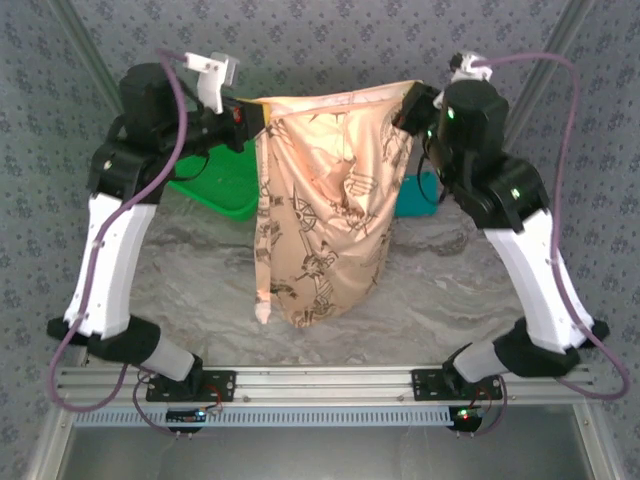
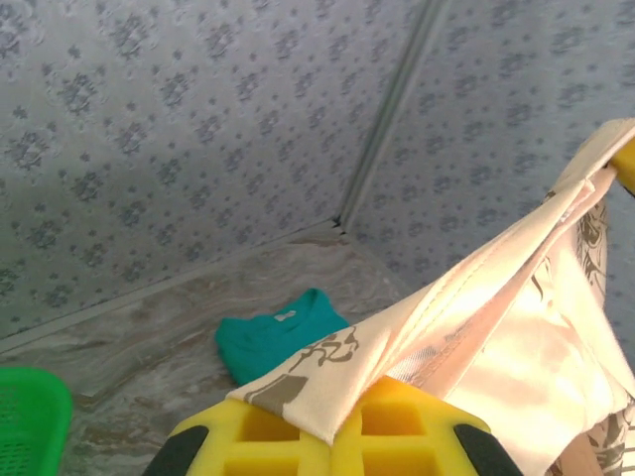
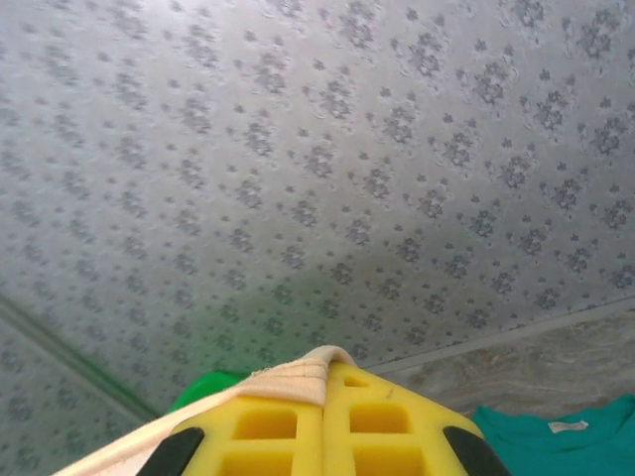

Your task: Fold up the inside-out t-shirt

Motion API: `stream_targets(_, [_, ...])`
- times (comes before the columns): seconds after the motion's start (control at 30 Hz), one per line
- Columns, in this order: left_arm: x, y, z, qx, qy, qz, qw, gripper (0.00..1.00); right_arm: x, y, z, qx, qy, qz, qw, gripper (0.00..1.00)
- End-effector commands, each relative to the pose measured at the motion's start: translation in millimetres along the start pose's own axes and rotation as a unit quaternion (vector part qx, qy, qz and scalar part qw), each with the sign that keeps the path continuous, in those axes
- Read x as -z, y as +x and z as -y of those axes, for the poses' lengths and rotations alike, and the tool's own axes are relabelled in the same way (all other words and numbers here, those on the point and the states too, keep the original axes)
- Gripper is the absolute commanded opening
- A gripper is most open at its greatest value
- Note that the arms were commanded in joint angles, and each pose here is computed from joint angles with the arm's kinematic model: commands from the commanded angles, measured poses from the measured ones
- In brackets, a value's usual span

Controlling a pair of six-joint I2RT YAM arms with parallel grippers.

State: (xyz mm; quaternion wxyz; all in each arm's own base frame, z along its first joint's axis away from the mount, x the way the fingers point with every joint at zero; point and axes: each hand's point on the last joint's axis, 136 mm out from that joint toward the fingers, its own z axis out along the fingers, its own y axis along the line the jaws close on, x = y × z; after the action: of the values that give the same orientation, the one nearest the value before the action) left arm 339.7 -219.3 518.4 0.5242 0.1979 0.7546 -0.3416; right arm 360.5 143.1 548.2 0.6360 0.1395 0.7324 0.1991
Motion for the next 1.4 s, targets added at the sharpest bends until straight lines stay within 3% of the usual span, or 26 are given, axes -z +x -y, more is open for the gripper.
stream_targets(0.0, [-25.5,-12.3,-23.1,-0.025,-0.013,0.002,1.0,0.0,-48.1,4.2,2.4,-0.012,-0.008,-0.024,1.0,0.0])
stream_targets(0.1, [-43.1,-18.0,-38.8,-0.059,-0.037,-0.006,0.998,0.0,-82.4,2.8,-6.0,0.041,-0.003,-0.02,0.999,0.0])
stream_targets(0.23, [-51.3,-41.2,-64.9,-0.078,-0.095,0.03,0.992,0.0,-106.3,-19.2,-15.8,0.056,-0.028,0.02,0.998,0.0])
stream_targets(0.43, [-53.3,-61.8,-55.3,-0.087,-0.062,0.069,0.992,0.0,-93.6,-62.4,-19.7,0.029,-0.061,0.081,0.994,0.0])
stream_targets(0.57, [-46.9,-43.1,-51.2,-0.083,-0.056,0.033,0.994,0.0,-76.9,-47.7,-22.8,0.034,-0.068,0.043,0.996,0.0])
stream_targets(0.73, [-55.4,37.2,-48.4,-0.056,-0.031,-0.056,0.996,0.0,-57.8,34.5,-26.8,0.057,-0.076,-0.056,0.994,0.0])
stream_targets(0.83, [-47.0,99.7,-50.6,-0.04,-0.039,-0.069,0.996,0.0,-35.1,102.4,-19.6,0.058,-0.074,-0.106,0.99,0.0])
stream_targets(1.03, [-3.9,233.9,-58.6,0.031,-0.065,-0.107,0.992,0.0,28.6,267.6,43.6,0.025,-0.008,-0.251,0.968,0.0])
stream_targets(1.17, [14.3,327.8,-61.1,0.123,-0.072,-0.183,0.973,0.0,83.9,376.8,104.8,0.032,0.071,-0.364,0.928,0.0])
stream_targets(1.2, [18.8,352.7,-60.9,0.148,-0.075,-0.206,0.964,0.02,98.6,397.1,119.0,0.036,0.092,-0.39,0.915,0.0])
stream_targets(1.27, [26.8,386.1,-58.3,0.198,-0.075,-0.234,0.949,0.2,121.3,427.3,129.4,0.051,0.091,-0.435,0.894,0.0])
stream_targets(1.37, [40.6,403.1,-55.8,0.235,-0.085,-0.253,0.934,0.28,144.9,443.9,130.0,0.078,0.065,-0.472,0.876,0.0])
